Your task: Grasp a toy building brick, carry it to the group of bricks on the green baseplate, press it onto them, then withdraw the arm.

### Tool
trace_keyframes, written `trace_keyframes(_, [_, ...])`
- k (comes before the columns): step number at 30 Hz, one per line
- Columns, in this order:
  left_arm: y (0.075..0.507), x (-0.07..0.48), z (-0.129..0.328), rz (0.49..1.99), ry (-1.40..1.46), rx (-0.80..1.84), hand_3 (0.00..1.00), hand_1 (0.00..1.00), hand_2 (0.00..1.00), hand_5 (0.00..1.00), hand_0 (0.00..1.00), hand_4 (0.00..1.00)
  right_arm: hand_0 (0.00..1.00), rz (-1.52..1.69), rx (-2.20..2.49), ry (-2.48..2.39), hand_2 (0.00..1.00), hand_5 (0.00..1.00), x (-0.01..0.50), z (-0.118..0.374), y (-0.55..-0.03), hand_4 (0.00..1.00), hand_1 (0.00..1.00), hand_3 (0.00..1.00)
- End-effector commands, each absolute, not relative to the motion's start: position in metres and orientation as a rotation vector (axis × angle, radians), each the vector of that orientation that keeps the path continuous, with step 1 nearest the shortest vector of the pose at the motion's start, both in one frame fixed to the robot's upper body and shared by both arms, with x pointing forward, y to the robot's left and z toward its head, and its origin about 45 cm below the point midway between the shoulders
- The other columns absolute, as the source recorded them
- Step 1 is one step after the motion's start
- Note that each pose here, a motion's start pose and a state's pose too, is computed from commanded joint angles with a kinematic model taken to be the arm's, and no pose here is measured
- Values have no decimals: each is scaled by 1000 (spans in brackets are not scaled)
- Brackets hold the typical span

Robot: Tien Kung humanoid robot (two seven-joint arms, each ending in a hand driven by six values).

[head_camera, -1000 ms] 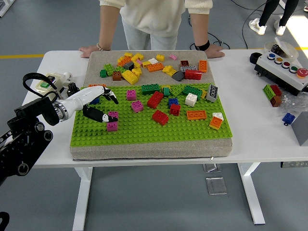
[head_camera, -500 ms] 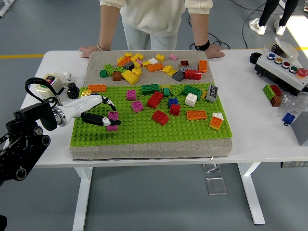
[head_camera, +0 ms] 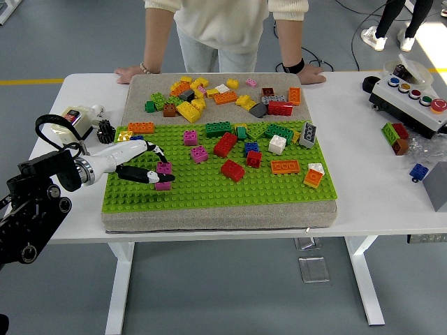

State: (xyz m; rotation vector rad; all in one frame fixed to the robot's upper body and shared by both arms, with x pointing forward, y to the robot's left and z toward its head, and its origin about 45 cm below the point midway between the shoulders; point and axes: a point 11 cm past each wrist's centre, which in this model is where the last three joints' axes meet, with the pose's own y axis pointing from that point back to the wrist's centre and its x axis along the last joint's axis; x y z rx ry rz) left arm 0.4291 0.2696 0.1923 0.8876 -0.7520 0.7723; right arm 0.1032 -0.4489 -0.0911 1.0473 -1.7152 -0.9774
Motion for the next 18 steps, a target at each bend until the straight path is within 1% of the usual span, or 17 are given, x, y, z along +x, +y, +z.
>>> trace_keyframes(18, [271,426,180,754,-729,913,696,924,895,810,998,998,753,-977,1046,-1712,724,493,103,-91,-449,910,674,652])
